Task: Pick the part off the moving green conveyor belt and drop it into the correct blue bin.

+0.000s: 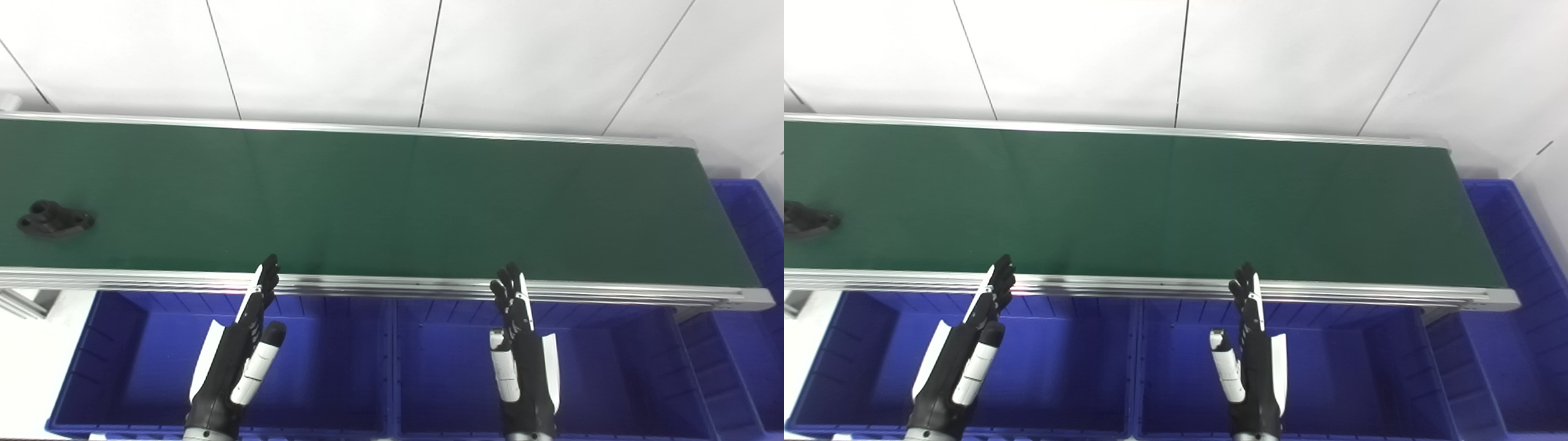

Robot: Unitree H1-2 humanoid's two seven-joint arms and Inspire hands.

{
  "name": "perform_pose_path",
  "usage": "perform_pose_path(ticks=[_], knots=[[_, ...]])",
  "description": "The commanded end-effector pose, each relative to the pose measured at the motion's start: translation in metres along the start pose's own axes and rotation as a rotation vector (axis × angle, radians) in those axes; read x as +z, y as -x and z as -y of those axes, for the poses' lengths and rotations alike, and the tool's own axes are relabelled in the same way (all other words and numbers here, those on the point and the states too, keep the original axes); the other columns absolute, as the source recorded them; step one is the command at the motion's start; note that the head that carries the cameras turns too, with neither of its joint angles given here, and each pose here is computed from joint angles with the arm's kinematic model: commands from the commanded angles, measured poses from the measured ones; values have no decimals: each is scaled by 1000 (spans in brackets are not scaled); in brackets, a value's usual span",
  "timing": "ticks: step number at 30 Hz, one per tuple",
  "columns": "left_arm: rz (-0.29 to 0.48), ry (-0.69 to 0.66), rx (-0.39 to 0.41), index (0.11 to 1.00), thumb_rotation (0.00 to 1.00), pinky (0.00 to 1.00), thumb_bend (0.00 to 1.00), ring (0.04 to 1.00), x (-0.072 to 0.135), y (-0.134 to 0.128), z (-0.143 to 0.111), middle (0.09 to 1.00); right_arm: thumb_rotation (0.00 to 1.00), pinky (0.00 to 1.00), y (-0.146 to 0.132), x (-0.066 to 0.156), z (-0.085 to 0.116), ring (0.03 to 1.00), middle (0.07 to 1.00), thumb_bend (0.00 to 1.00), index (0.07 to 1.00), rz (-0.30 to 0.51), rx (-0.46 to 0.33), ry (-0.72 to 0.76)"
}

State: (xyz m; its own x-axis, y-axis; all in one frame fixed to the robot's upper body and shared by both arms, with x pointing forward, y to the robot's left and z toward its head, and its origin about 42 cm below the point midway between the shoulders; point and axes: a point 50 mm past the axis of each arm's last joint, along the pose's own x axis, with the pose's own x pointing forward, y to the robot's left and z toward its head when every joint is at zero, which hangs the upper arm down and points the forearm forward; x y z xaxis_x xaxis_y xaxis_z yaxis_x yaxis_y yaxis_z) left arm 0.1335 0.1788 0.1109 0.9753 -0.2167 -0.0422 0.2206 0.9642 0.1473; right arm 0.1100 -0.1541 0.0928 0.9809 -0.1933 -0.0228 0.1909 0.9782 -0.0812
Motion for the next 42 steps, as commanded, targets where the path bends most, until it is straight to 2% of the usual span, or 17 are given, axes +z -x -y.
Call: perform_pose_path(ticks=[1, 12, 23, 42], knots=[[68, -6, 21, 1000, 1000, 1000, 712, 1000, 9, -3, -1, 1000, 1000, 962, -1, 17, -13, 943, 964, 832, 980, 33, -14, -60], [77, 7, 41, 1000, 1000, 1000, 698, 1000, 6, -2, 6, 1000, 1000, 966, 0, 10, -8, 946, 969, 825, 970, 17, 1, -48], [75, 31, 40, 1000, 1000, 1000, 705, 1000, 2, -2, 10, 1000, 1000, 959, 1, 6, -3, 940, 972, 871, 984, 9, 30, -46], [76, 16, 38, 1000, 1000, 1000, 700, 1000, -8, 0, 18, 1000, 1000, 918, 4, -5, 2, 929, 963, 865, 986, 11, 26, -27]])
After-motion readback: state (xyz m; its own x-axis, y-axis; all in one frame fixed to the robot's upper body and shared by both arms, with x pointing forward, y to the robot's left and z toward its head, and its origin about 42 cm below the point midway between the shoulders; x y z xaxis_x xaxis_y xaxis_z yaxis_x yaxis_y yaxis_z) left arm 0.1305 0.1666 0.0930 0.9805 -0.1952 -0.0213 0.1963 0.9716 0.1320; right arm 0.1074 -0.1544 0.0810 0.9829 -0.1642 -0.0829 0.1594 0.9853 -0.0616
